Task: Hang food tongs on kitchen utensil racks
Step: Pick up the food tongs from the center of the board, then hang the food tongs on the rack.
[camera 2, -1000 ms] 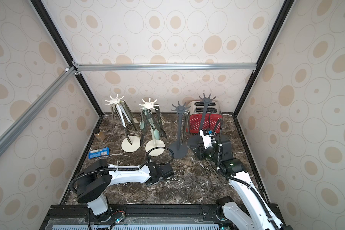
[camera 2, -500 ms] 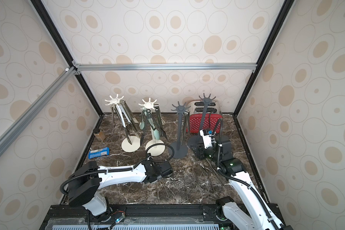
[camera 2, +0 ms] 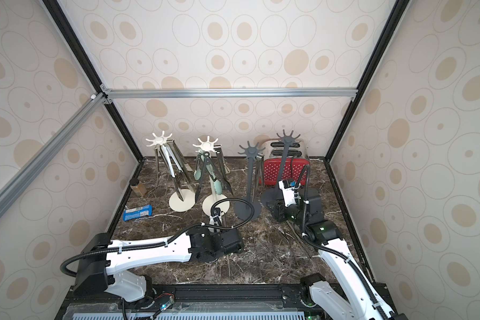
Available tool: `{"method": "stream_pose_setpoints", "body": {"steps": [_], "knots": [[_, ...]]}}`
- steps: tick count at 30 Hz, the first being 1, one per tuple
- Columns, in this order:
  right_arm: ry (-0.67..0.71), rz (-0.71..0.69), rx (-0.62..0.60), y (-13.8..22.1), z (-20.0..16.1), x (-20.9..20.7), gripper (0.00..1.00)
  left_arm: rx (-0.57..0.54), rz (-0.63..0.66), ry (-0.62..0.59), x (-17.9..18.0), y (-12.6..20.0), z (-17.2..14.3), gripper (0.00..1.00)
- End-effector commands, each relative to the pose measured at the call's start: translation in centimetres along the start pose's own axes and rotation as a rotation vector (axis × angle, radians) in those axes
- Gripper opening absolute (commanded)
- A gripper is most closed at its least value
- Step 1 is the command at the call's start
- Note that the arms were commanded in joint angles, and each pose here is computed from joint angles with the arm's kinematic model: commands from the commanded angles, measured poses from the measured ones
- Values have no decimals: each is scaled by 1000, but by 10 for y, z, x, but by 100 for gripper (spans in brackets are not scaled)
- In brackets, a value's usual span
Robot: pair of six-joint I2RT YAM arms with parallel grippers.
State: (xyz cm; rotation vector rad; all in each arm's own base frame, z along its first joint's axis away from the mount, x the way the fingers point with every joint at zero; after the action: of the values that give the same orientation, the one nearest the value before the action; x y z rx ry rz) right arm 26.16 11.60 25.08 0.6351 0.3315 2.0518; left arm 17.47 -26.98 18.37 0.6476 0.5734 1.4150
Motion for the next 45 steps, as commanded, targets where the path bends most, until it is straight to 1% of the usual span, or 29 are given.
{"method": "stream_pose_setpoints", "body": {"steps": [1, 4, 11, 16, 21, 25, 28, 32, 45], "knots": [[26, -4, -24, 5, 6, 2, 51, -139, -1, -172, 2, 21, 26, 0], [29, -4, -30, 6, 7, 3, 51, -208, -49, -205, 0, 32, 39, 0], [43, 1, -60, 11, 14, 6, 51, -398, -202, -212, -5, 68, 78, 0], [45, 2, -73, 13, 16, 7, 51, -496, -239, -282, -7, 92, 103, 0], [51, 3, -81, 16, 19, 8, 51, -604, -252, -292, -5, 112, 126, 0], [55, 2, -90, 19, 21, 9, 51, -640, -282, -271, 1, 117, 143, 0], [57, -4, -94, 21, 22, 9, 51, -664, -339, -247, 2, 119, 154, 0], [55, -10, -90, 21, 22, 8, 51, -705, -351, -263, 1, 124, 169, 0], [81, -13, -82, 24, 21, 9, 50, -757, -431, -245, -10, 116, 214, 0]]}}
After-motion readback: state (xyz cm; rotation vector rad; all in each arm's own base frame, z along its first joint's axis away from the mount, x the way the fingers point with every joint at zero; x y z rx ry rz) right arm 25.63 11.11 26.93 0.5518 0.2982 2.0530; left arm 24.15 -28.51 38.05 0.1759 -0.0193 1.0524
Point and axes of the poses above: each gripper's point midway between its finger pads, its own y axis back along the fingers, its own x axis along the line the jaws close on, z = x × y, the point moved 3 cm from there along y, back along the fingers, and after that the axes turned 1 degree about -y, right-handed, at the moved point
